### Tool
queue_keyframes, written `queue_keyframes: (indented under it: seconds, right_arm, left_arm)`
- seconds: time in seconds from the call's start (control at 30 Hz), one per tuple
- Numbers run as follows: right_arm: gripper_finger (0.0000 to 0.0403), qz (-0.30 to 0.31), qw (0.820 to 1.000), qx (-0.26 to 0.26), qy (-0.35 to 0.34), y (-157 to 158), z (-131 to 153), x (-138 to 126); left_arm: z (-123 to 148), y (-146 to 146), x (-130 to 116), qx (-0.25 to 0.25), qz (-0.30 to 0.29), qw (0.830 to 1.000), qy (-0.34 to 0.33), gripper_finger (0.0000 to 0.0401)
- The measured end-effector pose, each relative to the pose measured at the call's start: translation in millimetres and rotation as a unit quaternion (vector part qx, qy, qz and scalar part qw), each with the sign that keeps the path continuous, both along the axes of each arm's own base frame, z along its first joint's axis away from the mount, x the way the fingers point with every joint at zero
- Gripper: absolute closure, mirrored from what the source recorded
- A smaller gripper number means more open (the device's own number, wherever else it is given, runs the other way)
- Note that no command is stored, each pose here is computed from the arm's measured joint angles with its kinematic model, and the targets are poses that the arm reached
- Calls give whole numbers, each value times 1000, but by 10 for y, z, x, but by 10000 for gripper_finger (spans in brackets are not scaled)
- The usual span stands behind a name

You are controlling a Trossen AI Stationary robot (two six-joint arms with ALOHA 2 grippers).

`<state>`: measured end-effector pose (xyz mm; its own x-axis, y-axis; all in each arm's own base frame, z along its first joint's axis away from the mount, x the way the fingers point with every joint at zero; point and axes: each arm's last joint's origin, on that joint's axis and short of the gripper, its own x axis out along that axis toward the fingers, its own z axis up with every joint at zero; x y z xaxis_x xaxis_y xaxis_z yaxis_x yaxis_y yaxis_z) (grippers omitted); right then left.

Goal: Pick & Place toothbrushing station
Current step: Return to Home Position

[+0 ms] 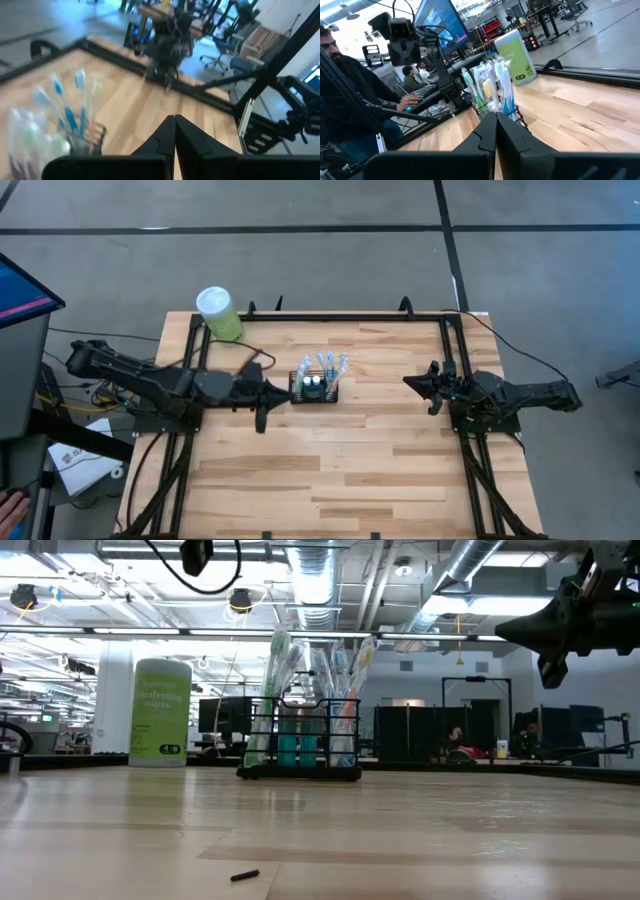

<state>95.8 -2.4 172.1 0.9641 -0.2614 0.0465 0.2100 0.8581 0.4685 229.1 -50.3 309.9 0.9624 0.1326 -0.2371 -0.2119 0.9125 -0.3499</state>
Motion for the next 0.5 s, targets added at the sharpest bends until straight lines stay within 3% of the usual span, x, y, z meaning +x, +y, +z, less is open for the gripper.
queue_keyframes:
  seconds: [0.5]
  right_arm:
    - [403,0,1000,0,1,0,-1,0]
  left_arm:
    - [220,329,-198,29,-5,999,-40,400]
